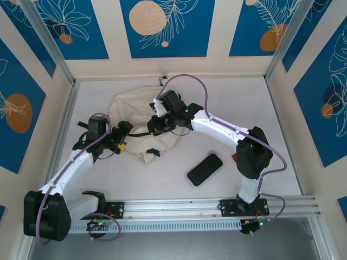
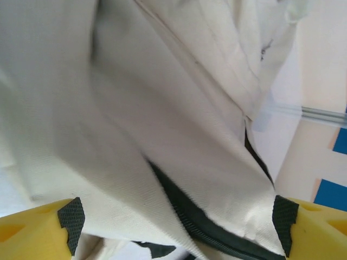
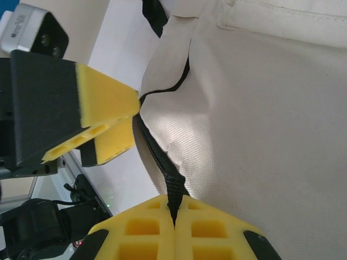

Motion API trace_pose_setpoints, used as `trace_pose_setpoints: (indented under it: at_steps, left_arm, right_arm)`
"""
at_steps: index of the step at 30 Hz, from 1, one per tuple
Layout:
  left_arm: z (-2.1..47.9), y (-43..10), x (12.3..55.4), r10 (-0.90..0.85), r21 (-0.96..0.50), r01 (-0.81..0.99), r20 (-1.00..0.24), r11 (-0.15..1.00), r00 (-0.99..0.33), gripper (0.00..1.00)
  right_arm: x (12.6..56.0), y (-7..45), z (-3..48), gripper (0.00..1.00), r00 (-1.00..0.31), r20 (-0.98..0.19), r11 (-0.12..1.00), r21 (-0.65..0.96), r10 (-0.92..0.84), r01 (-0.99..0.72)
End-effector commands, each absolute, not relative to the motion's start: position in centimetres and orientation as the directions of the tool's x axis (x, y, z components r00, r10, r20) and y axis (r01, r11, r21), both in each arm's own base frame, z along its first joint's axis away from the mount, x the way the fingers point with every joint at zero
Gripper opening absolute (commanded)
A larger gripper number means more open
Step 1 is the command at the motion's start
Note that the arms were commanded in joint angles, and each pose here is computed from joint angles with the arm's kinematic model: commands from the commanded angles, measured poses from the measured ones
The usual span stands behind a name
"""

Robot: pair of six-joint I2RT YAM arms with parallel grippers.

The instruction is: Pack the student bag

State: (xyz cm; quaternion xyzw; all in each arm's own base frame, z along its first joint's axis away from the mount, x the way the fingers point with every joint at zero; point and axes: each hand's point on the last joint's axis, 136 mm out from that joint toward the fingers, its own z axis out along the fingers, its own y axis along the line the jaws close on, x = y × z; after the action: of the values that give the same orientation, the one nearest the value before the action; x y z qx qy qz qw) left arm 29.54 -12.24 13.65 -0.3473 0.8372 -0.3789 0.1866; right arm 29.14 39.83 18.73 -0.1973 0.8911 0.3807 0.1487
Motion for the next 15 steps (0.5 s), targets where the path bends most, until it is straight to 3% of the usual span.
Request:
trace_pose_setpoints:
  at_steps: [1, 3, 7, 12, 15]
  left_arm:
    - [13.2, -13.6, 30.4, -0.723, -0.767, -0.448, -0.03, 0.459, -0.69, 0.87]
    - [12.0, -13.4, 30.5, -0.731, -0.73, -0.478, -0.044, 0.489, -0.681, 0.79]
    - [10.0, -12.2, 30.5, -0.758, -0.663, -0.532, -0.082, 0.527, -0.647, 0.53]
    - [8.2, -10.8, 30.1, -0.766, -0.587, -0.575, -0.125, 0.57, -0.631, 0.22]
    - [7.3, -10.2, 29.6, -0.764, -0.553, -0.591, -0.137, 0.587, -0.631, 0.1]
  right_arm:
    - [27.6, 39.9, 19.1, 0.0, -0.885, -0.39, 0.609, 0.646, -0.255, -0.46]
    - [27.1, 39.2, 18.7, 0.0, -0.894, -0.371, 0.638, 0.631, -0.25, -0.44]
    - [26.5, 37.1, 17.2, 0.0, -0.914, -0.333, 0.727, 0.565, -0.231, -0.39]
    - [26.9, 32.3, 13.9, 0.0, -0.942, -0.303, 0.885, 0.388, -0.143, -0.259]
    - [27.6, 29.4, 12.6, 0.0, -0.946, -0.312, 0.941, 0.289, -0.084, -0.179]
